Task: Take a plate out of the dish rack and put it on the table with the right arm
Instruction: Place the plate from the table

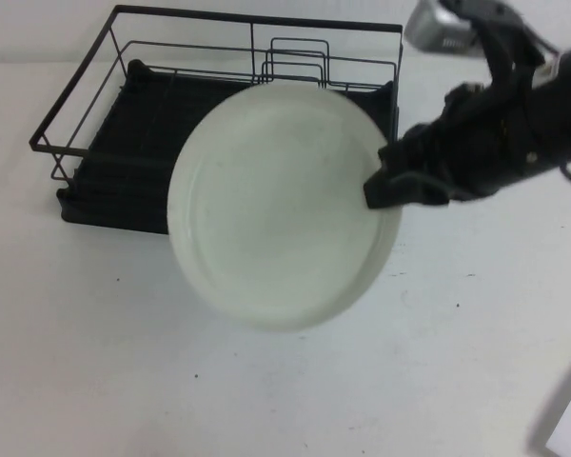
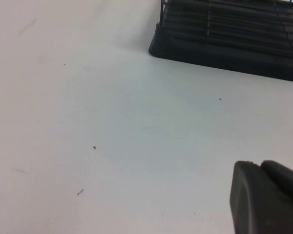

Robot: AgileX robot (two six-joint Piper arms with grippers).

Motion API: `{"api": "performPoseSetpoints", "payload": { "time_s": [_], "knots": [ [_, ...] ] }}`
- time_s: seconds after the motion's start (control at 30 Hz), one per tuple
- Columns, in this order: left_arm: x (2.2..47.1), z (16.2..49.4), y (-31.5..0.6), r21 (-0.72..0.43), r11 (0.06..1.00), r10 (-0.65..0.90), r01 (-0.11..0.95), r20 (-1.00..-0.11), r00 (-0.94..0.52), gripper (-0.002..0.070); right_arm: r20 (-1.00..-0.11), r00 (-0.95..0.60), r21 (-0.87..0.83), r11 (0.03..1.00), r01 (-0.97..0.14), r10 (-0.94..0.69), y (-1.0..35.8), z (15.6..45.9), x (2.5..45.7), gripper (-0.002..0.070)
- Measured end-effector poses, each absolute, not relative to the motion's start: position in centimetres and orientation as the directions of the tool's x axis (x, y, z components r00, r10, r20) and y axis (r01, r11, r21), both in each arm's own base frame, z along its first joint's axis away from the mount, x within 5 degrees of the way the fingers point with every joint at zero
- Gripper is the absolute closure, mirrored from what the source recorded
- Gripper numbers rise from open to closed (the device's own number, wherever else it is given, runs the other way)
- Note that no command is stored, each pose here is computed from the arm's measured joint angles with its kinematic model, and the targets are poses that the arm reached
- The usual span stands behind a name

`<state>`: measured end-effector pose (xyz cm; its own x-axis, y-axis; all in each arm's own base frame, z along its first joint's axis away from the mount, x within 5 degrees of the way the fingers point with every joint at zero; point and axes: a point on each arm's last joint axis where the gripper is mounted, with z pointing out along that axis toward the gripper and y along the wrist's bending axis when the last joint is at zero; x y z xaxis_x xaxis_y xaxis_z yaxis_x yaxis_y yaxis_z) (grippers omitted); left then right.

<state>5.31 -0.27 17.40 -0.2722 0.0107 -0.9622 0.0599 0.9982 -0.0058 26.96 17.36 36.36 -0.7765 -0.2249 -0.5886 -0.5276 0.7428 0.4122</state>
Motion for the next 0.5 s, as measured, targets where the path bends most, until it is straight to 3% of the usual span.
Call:
{"api": "performPoseSetpoints", "payload": {
  "time_s": [0.2, 0.5],
  "knots": [
    [5.3, 17.4, -0.3, -0.006, 0.998, 0.011, 0.060, -0.962, -0.272, 0.0680, -0.449, -0.885, 0.563, 0.729, -0.390, -0.127, 18.8, 30.2, 24.6, 0.0629],
    [5.3, 17.4, -0.3, -0.006, 0.998, 0.011, 0.060, -0.962, -0.272, 0.0680, -0.322, -0.946, 0.600, 0.763, -0.241, -0.045, 20.2, 24.7, 27.0, 0.0629]
  ]
}}
